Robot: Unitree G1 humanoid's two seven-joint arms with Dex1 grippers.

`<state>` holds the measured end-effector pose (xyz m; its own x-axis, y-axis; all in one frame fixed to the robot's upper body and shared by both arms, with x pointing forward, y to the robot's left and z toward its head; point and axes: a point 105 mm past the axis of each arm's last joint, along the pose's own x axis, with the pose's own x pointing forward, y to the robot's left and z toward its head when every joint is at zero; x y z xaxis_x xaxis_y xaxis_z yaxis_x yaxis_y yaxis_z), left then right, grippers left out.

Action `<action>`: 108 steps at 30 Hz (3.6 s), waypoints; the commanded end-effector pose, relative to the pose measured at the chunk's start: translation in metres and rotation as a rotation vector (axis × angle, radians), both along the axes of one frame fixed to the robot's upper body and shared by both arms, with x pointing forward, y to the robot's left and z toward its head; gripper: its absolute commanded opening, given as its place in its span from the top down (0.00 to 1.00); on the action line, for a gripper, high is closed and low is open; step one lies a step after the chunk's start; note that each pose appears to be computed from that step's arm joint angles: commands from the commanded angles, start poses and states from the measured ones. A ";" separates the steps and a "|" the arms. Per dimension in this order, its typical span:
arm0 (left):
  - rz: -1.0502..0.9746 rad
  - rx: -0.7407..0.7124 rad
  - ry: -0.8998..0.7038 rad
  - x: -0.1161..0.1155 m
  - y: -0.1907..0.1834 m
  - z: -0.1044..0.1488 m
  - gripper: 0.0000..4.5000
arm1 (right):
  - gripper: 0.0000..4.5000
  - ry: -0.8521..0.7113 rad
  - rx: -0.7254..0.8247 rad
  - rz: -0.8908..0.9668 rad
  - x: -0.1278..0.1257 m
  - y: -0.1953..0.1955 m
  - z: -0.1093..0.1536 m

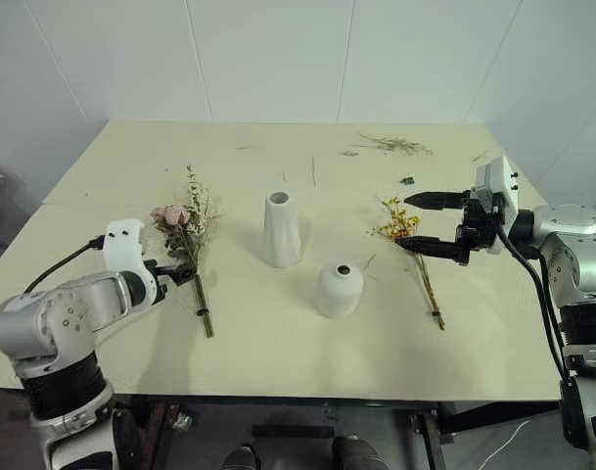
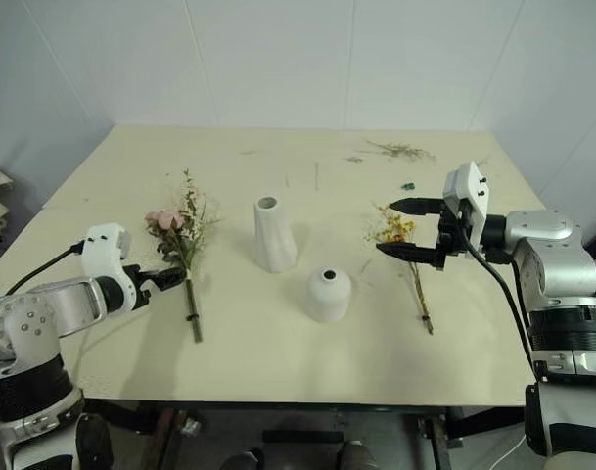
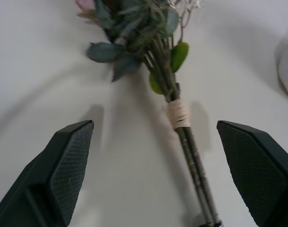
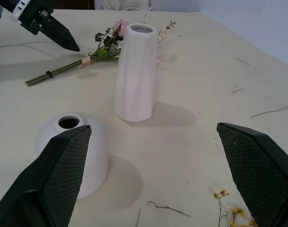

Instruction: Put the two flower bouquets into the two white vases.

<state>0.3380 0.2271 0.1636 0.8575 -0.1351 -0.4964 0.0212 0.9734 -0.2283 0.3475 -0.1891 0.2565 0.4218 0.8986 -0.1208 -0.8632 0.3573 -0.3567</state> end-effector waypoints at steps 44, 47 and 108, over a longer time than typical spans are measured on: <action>-0.107 0.011 -0.769 0.073 -0.024 0.133 0.97 | 0.00 -0.089 0.104 -0.162 -0.025 -0.023 0.028; -0.170 -0.050 -0.944 0.076 -0.032 0.163 0.97 | 0.00 -0.081 0.111 -0.170 -0.035 -0.024 0.025; -0.891 -0.470 -1.152 0.079 -0.136 0.160 0.97 | 0.00 -0.080 0.146 -0.326 -0.100 -0.039 0.010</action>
